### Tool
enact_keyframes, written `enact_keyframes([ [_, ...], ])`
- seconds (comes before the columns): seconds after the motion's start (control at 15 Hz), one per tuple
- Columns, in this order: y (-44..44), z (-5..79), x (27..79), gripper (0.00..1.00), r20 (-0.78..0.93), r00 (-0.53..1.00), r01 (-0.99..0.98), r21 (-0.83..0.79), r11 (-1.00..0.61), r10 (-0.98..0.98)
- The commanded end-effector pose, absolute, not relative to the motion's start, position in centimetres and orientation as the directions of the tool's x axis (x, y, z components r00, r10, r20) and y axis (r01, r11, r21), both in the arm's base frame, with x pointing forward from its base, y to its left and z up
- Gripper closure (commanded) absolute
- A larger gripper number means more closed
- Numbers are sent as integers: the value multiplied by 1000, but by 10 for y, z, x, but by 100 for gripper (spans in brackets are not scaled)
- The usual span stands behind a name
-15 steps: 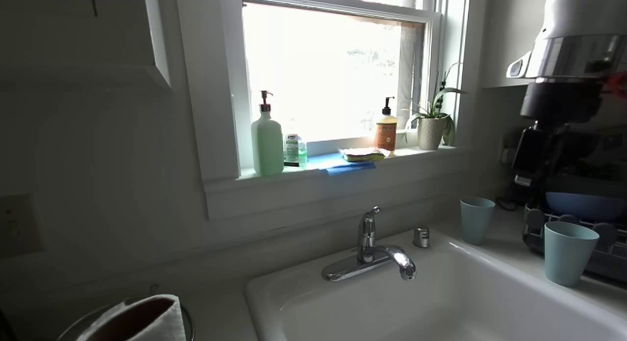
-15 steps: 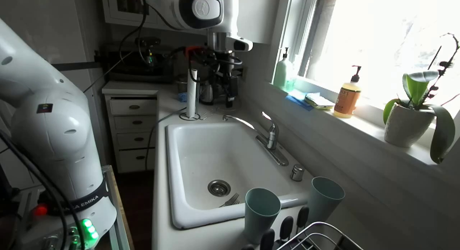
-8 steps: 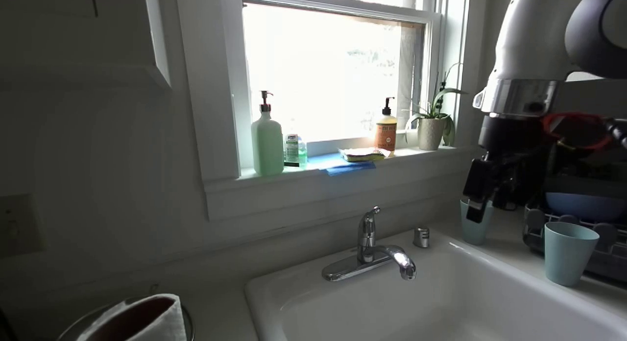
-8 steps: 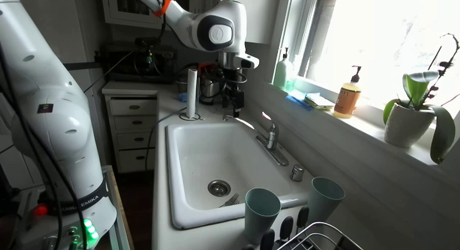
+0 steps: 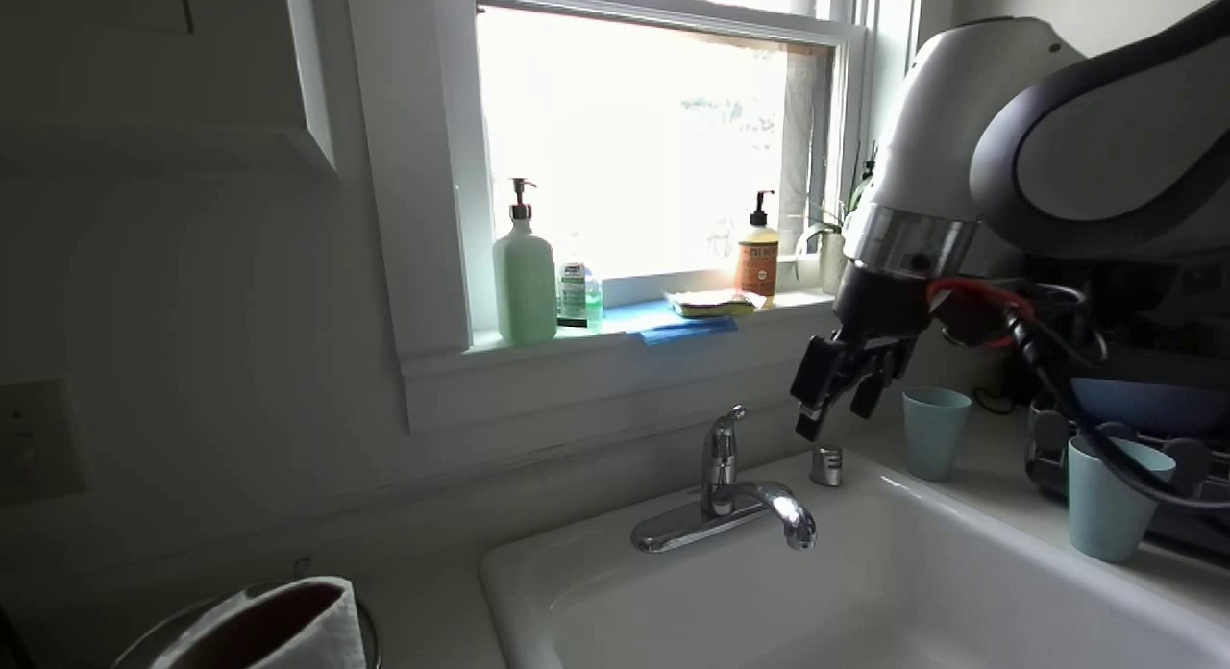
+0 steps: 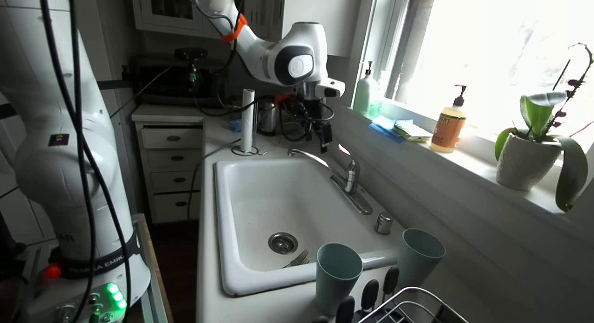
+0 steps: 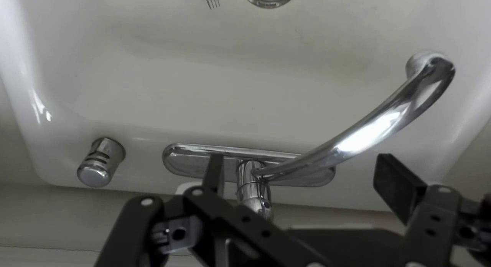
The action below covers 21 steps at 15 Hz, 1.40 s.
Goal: Push the faucet handle upwards then push the faucet to the right, place the cup at the front of the counter under the running faucet then put it back on the counter
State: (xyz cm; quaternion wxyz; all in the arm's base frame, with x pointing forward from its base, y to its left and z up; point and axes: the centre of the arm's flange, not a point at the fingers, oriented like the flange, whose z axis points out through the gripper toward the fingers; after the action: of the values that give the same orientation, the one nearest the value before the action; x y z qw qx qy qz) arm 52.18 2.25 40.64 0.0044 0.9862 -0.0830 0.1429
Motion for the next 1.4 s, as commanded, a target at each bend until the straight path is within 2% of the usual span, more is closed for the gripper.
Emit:
enact_keyframes([
  [0.0, 24, 403, 528, 0, 293, 943, -160, -15, -987, -157],
  [0.6, 30, 372, 561, 0, 359, 911, -196, -51, -979, -201],
  [0.67, 32, 368, 563, 25, 357, 910, -198, -68, -978, -209],
  [0.73, 33, 364, 564, 26, 371, 905, -193, -79, -978, -209],
  [1.33, 45, 369, 576, 90, 499, 853, -135, -73, -988, -154],
])
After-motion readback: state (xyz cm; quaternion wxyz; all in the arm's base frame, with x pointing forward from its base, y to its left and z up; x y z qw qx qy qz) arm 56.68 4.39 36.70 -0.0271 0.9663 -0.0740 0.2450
